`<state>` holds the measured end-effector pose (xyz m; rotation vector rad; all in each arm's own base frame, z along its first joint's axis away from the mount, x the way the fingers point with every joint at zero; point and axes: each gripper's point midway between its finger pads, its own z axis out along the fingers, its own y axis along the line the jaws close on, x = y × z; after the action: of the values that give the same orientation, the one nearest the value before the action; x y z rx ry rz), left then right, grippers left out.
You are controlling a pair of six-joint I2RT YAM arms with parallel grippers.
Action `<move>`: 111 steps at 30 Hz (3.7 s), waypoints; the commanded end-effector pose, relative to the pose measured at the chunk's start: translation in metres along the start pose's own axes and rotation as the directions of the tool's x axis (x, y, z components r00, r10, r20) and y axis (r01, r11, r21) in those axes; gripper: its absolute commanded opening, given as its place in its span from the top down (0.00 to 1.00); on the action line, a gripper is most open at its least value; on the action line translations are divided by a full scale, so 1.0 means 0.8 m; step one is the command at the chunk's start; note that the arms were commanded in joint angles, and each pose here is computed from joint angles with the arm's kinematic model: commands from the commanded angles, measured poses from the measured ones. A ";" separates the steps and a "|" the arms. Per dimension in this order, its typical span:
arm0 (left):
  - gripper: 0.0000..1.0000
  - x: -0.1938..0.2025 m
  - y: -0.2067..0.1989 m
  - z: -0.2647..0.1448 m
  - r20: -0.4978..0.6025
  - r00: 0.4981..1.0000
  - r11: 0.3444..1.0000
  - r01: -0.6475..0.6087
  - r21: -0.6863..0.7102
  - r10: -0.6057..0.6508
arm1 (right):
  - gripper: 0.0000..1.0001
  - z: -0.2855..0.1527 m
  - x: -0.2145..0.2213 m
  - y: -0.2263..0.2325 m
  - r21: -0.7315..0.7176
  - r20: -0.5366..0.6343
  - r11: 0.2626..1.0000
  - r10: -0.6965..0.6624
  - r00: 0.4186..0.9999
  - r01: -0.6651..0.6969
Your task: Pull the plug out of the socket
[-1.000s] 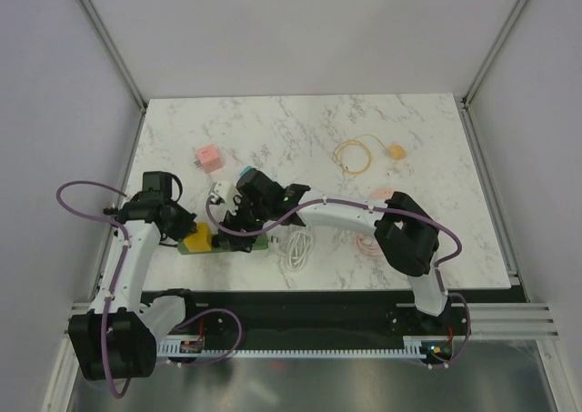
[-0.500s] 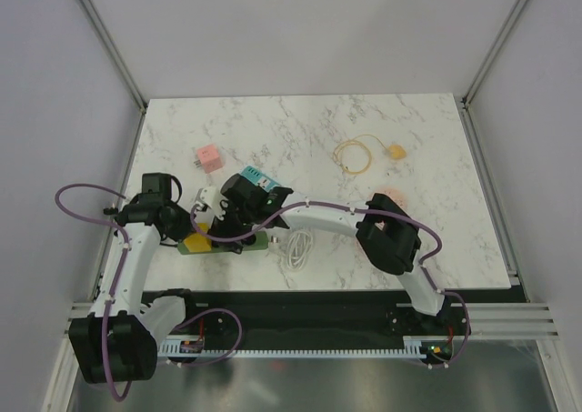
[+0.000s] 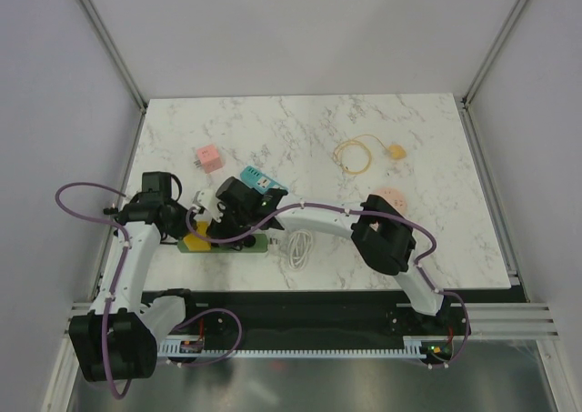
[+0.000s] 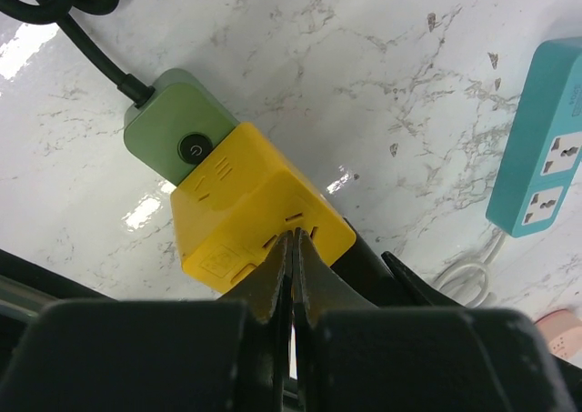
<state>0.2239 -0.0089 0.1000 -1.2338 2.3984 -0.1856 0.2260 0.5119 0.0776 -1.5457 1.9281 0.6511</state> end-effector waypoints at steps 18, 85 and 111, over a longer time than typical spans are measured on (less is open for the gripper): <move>0.30 -0.034 -0.069 -0.087 0.191 0.970 0.922 -0.209 0.327 0.152 | 1.00 -0.029 -0.031 -0.045 0.110 0.158 0.964 0.225 0.961 -0.244; 0.42 -0.015 0.008 0.137 -0.149 0.936 0.928 0.341 0.150 -0.320 | 1.00 -0.041 -0.021 -0.047 -0.169 0.184 0.882 0.467 0.865 -0.440; 0.98 -0.007 0.022 0.130 -0.088 0.964 0.953 0.262 0.151 -0.251 | 0.62 -0.031 -0.007 -0.049 -0.188 0.127 0.836 0.542 0.831 -0.516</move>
<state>0.2894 0.0028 0.0322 -1.3955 2.1388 -0.7095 0.2667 0.4782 0.0787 -0.9451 2.2617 1.0553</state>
